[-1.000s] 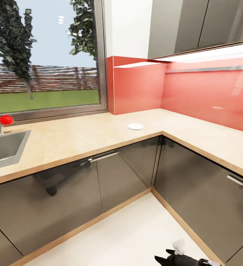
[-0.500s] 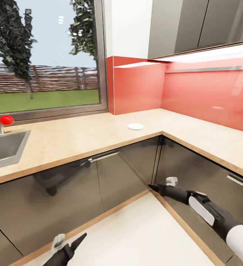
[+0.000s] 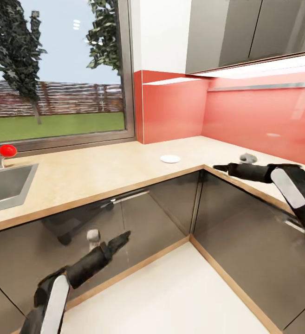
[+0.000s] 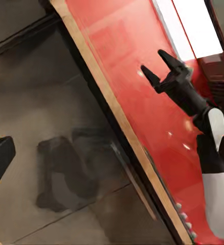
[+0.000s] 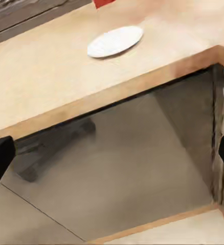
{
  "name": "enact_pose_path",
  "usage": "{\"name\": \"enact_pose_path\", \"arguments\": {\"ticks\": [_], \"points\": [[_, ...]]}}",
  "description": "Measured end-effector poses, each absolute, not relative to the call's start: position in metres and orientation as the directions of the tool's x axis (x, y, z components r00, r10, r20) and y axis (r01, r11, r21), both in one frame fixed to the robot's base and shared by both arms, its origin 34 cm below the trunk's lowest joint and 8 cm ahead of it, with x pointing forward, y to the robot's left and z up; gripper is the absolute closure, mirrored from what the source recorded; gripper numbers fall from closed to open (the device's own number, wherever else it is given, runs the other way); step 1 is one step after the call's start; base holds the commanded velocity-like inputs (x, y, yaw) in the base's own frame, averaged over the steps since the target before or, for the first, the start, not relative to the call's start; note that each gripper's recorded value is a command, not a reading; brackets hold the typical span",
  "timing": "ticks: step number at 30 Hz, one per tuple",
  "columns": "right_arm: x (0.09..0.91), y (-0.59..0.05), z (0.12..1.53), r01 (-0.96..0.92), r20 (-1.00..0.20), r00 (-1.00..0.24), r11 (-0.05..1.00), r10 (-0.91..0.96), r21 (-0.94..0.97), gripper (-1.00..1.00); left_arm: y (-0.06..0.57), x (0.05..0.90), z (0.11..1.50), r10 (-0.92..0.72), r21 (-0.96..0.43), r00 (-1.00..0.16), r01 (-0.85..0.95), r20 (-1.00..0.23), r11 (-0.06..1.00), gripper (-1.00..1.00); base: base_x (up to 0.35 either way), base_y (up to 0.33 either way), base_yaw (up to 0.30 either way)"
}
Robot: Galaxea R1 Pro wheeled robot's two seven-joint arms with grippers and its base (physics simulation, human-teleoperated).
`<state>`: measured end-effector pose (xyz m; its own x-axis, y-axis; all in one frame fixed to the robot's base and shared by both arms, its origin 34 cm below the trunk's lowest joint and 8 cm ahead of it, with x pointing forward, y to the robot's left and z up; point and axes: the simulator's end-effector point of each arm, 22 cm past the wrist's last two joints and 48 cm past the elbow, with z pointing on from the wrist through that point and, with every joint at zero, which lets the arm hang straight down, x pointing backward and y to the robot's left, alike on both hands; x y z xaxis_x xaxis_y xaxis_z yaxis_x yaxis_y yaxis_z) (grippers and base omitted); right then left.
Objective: Set up a coffee station on the kitchen countertop: keep the coffee maker on the countertop, move the bottle of coffee from the kitchen shelf to the counter next to the coffee maker, place a paper coffee filter on top of the coffee maker, put the saucer next to the coffee maker with the coffee cup on the saucer, and place the electric kettle next to the coffee maker.
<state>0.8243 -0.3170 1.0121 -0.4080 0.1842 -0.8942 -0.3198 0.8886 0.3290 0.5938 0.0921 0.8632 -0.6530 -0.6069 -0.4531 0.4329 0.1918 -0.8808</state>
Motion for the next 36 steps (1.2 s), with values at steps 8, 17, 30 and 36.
{"name": "enact_pose_path", "arguments": {"ticks": [8, 17, 30, 36], "points": [[0.817, -0.460, 1.131, -0.154, -0.937, -0.242, 0.944, 0.251, 0.292, -1.00, 0.093, 0.749, 1.120, -0.660, -0.758, -0.482, 0.618, -0.576, 0.210, -1.00, 0.000, 0.000, 0.000], [0.807, -0.475, 1.132, -0.132, -0.915, -0.280, 0.933, 0.289, 0.335, -1.00, 0.090, 0.781, 1.160, -0.662, -0.774, -0.482, 0.584, -0.574, 0.246, -1.00, 0.000, 0.000, 0.000], [0.801, -0.466, 1.107, -0.126, -0.874, -0.384, 0.920, 0.299, 0.371, -1.00, 0.090, 0.788, 1.158, -0.665, -0.789, -0.495, 0.565, -0.559, 0.243, -1.00, 0.073, -0.034, 0.000], [0.801, -0.465, 1.106, -0.128, -0.872, -0.386, 0.919, 0.301, 0.373, -1.00, 0.090, 0.788, 1.158, -0.665, -0.789, -0.495, 0.565, -0.559, 0.243, -1.00, 0.177, -0.038, 0.000]]}}
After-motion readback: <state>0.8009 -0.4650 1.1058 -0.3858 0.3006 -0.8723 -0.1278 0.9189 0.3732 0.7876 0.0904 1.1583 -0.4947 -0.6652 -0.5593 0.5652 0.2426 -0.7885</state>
